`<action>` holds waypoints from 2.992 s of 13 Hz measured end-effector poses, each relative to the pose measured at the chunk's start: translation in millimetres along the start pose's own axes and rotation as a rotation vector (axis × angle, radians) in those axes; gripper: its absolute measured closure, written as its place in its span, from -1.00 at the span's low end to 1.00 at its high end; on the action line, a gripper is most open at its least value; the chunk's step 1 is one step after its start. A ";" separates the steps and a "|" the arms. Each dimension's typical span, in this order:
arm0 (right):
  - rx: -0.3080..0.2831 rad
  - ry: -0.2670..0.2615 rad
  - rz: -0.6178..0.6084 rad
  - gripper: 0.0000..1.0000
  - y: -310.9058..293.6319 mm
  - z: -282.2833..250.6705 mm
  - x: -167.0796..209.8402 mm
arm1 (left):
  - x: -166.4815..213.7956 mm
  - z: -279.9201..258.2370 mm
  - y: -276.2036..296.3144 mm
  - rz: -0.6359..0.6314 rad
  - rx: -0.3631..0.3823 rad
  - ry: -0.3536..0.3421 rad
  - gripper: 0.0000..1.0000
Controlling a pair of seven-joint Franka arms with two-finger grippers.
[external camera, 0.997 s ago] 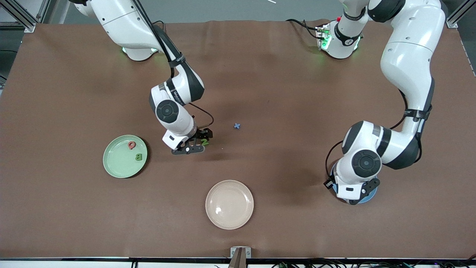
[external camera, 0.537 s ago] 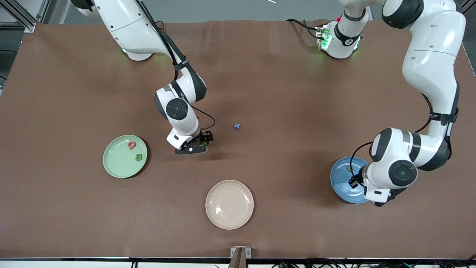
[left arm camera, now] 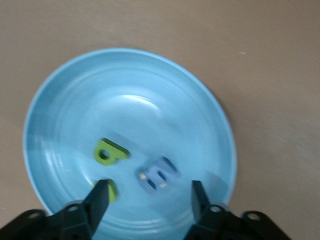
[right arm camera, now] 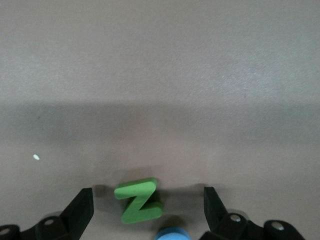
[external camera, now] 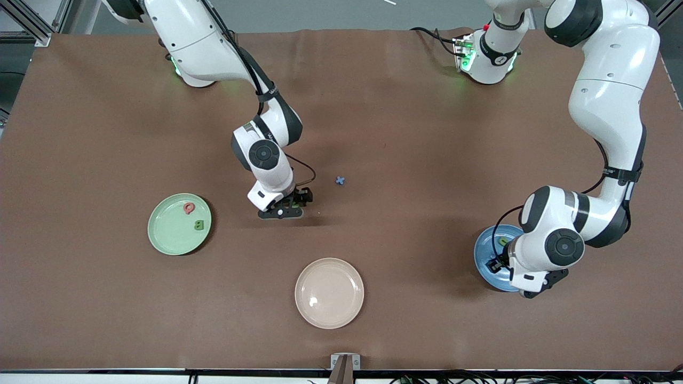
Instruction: Sort upper and lower case letters into plates
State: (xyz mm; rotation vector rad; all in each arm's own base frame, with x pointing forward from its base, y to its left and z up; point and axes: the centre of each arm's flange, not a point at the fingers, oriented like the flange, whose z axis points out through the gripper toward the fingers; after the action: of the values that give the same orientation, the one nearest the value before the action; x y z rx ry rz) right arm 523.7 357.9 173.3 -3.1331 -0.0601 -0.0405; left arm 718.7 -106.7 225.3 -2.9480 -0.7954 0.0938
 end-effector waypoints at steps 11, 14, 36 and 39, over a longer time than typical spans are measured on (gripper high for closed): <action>-0.003 0.000 0.024 0.30 -4.4 -6.2 -0.6 | -268.8 -19.6 189.8 -0.039 -0.028 -0.099 -1.00; -0.046 -0.059 0.038 0.30 24.9 -23.1 22.3 | -331.7 -7.4 211.5 -0.118 -0.026 -0.098 -0.97; 0.033 -0.162 -0.213 0.30 375.5 -11.6 48.6 | -456.9 36.1 227.4 -0.795 -0.111 -0.129 -0.39; 0.033 -0.161 -0.212 0.30 375.6 -11.0 48.6 | -460.4 41.0 225.4 -0.794 -0.116 -0.136 -0.23</action>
State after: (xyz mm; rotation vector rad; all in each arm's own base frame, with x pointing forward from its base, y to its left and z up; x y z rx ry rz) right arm 586.5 -15.6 182.8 -3.0749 -0.3892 0.2094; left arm 430.5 -530.1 179.0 -2.4986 -1.9597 0.1924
